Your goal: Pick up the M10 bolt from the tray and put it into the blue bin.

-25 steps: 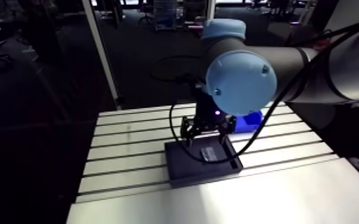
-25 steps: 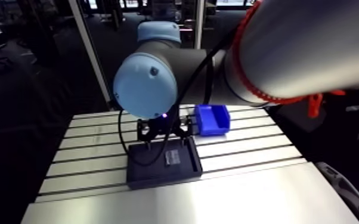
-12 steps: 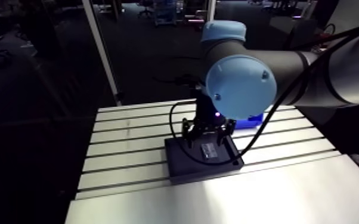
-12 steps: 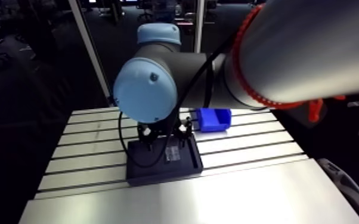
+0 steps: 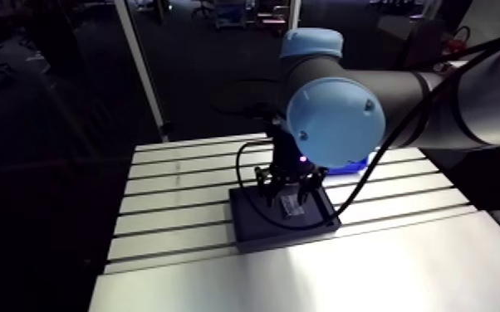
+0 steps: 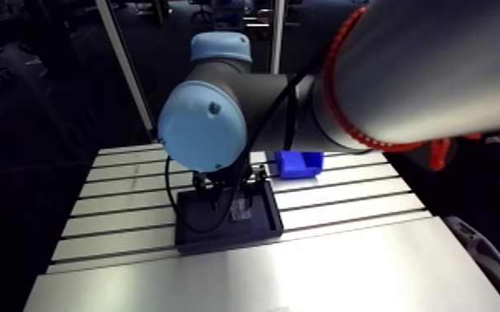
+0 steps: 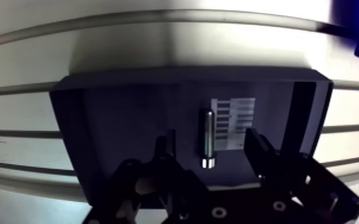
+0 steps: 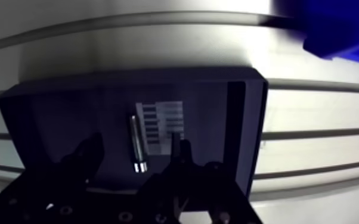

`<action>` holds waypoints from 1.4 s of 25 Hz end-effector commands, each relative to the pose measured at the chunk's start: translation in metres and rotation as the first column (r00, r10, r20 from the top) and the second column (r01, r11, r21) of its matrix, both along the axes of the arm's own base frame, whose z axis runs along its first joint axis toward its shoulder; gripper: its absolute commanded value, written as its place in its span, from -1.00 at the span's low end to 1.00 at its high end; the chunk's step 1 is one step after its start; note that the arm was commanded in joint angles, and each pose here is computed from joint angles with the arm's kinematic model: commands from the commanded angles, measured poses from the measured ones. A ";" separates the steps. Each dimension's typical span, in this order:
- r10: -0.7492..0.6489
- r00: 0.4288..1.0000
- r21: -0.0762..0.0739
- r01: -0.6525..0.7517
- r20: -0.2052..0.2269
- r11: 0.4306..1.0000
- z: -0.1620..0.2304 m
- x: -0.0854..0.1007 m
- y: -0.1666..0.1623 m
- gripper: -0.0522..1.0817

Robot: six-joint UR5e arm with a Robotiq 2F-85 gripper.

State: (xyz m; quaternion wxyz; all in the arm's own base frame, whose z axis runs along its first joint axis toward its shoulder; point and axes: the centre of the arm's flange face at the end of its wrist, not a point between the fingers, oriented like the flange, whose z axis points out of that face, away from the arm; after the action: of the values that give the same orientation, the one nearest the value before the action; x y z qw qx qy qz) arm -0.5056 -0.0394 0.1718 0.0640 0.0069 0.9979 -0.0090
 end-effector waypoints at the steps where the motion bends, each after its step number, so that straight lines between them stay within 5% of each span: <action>1: -0.002 1.000 -0.002 0.002 0.002 1.000 -0.002 0.000 0.000 -0.13; 11: -0.001 1.000 -0.001 0.001 0.000 1.000 -0.001 -0.001 0.000 0.18; 35: 0.010 1.000 -0.004 -0.010 0.005 1.000 -0.003 -0.001 -0.001 0.33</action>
State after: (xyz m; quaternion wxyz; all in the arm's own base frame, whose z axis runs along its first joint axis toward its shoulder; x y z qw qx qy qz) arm -0.5064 -0.0399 0.1681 0.0666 0.0028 0.9977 -0.0104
